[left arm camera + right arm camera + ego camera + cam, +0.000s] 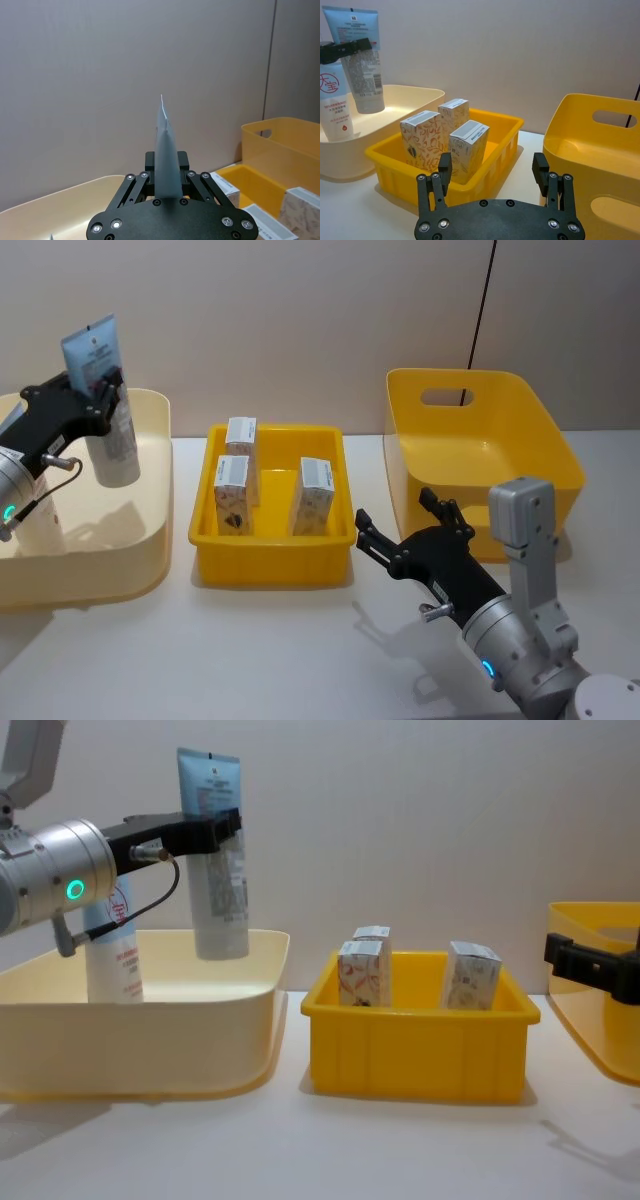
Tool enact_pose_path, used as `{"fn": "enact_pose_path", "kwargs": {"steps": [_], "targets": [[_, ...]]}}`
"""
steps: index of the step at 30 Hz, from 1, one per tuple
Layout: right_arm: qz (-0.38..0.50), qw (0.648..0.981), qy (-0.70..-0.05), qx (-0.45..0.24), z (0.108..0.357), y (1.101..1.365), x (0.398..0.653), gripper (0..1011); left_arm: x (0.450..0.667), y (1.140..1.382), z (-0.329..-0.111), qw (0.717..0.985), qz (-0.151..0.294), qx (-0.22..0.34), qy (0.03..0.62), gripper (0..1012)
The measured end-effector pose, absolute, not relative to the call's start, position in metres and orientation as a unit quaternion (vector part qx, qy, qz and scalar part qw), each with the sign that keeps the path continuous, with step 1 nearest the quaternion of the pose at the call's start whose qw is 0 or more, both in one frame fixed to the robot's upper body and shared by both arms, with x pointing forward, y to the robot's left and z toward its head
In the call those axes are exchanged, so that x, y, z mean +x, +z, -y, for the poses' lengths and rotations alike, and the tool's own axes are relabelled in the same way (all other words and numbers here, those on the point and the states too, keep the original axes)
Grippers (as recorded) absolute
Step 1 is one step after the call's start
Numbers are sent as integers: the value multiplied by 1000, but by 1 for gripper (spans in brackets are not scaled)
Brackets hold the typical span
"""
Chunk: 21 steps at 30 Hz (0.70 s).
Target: Bimanual collaborative sorting of washing and personal care products
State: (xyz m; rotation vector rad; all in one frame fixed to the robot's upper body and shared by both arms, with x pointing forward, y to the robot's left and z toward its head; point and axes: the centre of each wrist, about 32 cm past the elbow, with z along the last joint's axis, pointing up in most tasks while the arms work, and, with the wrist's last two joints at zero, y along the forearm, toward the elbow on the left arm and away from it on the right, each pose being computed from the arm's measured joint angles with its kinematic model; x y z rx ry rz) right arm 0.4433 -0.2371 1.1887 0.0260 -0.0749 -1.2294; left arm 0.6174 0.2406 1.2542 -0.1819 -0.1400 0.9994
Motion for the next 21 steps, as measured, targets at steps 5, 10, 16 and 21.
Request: {"fn": "enact_pose_path", "kwargs": {"steps": [5, 10, 16, 21], "targets": [[35, 816, -577, 12, 237, 1189, 443, 1001, 617, 1258, -243, 884, 67, -100, 451, 252], [35, 816, -577, 12, 237, 1189, 443, 1001, 615, 1258, -243, 897, 64, -109, 424, 252], [35, 816, -577, 12, 237, 1189, 443, 1001, 613, 1257, -241, 912, 56, -113, 390, 252], [35, 816, -577, 12, 237, 1189, 443, 1001, 609, 1253, -235, 929, 43, -116, 348, 251]]}}
